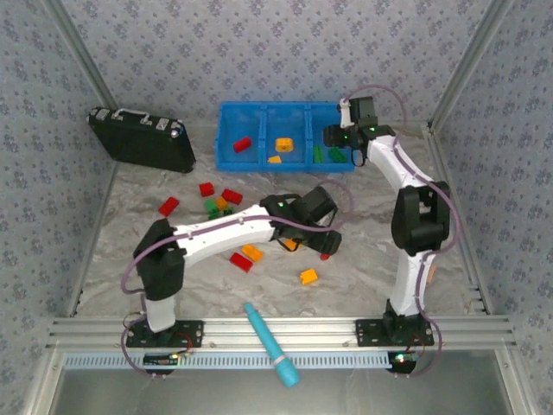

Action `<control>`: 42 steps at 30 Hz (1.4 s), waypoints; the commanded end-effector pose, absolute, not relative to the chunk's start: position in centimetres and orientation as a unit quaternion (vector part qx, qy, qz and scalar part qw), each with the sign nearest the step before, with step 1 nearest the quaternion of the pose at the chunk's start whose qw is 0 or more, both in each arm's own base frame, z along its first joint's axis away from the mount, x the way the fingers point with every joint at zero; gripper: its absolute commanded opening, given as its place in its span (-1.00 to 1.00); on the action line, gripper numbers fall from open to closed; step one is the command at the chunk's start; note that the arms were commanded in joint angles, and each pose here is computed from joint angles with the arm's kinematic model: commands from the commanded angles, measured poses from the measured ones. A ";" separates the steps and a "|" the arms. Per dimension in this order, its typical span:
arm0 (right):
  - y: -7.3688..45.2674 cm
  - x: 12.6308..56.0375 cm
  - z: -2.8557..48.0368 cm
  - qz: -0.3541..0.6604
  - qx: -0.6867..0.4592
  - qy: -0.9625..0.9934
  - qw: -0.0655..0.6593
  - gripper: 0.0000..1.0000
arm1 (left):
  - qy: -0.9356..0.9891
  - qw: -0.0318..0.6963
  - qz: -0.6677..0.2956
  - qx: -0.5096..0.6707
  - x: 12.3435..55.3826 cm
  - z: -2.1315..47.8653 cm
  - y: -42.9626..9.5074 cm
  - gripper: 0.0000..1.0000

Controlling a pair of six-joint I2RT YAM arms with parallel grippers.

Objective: Sort the legos into containers by color
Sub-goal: Place the lego in the container, then pick up the lego from the center of the table.

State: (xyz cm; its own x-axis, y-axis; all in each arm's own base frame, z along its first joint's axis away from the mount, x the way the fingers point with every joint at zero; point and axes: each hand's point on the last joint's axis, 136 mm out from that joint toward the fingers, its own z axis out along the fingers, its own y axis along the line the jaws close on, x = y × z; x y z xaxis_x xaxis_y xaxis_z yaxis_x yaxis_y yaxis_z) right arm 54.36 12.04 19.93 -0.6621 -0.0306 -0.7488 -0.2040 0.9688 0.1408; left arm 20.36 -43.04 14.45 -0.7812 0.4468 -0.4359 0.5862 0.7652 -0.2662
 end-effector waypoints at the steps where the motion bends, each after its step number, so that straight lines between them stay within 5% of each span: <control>1: 10.3 52.1 25.7 0.116 -0.060 0.882 0.453 0.18 | 0.921 0.161 -0.152 0.321 19.5 12.5 -43.5 0.57; 13: 5.5 41.6 30.8 0.099 -0.021 0.860 0.500 0.30 | 0.923 0.131 -0.128 0.339 18.9 7.9 -45.1 0.45; 27: 5.3 33.6 28.7 0.130 0.007 0.861 0.492 0.41 | 0.917 0.174 -0.085 0.348 21.5 6.0 -46.1 0.39; 42: 4.6 31.4 27.1 0.120 0.023 0.871 0.475 0.52 | 0.921 0.147 -0.089 0.349 21.3 3.4 -46.1 -0.19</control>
